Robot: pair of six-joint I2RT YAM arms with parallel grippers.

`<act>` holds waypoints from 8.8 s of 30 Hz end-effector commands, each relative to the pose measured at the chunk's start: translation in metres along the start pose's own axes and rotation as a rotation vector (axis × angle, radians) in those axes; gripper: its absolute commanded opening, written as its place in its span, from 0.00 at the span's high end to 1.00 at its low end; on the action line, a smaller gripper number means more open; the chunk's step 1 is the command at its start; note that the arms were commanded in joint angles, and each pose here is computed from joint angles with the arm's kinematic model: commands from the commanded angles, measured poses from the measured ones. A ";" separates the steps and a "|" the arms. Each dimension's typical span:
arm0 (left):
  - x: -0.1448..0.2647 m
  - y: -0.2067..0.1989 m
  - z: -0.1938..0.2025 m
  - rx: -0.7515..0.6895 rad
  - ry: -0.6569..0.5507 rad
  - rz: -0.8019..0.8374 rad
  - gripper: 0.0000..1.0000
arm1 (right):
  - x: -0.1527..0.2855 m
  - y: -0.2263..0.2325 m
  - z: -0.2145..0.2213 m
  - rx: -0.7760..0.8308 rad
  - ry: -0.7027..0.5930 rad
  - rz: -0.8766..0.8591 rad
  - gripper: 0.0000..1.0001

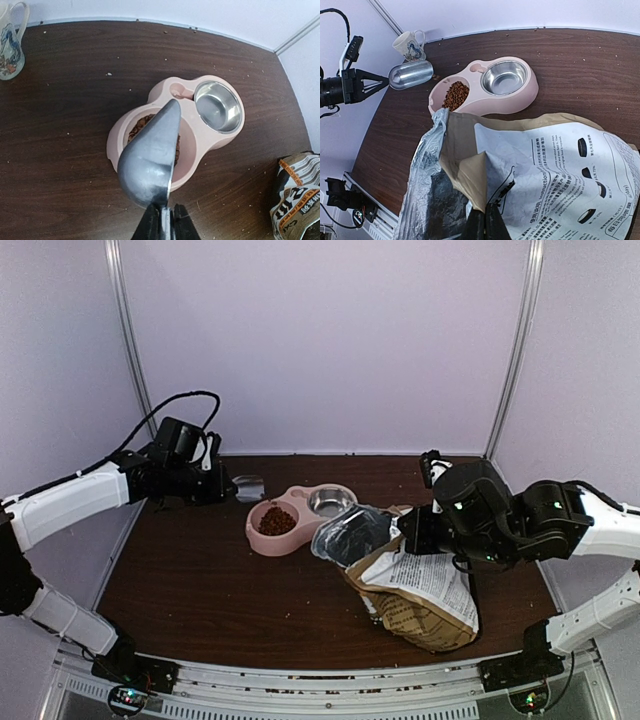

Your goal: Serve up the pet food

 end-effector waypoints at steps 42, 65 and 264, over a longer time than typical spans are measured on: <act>0.057 -0.111 0.165 -0.091 0.403 0.420 1.00 | -0.015 0.119 0.031 0.189 0.049 -0.268 1.00; -0.007 -0.117 0.208 -0.011 0.410 0.334 1.00 | -0.020 -0.089 0.066 -0.118 0.121 0.067 0.22; -0.124 -0.077 -0.028 0.092 0.135 0.239 1.00 | -0.013 -0.031 0.005 0.096 0.132 0.123 1.00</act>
Point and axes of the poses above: each gripper's point midway between its finger pads, its own x axis back along the fingers, its own y axis along the line the jaws close on, z = x × y, the point moved 2 cm from there along x, back along the fingers, and after that the axes turned 3 degrees about x, right-handed, at the moved point
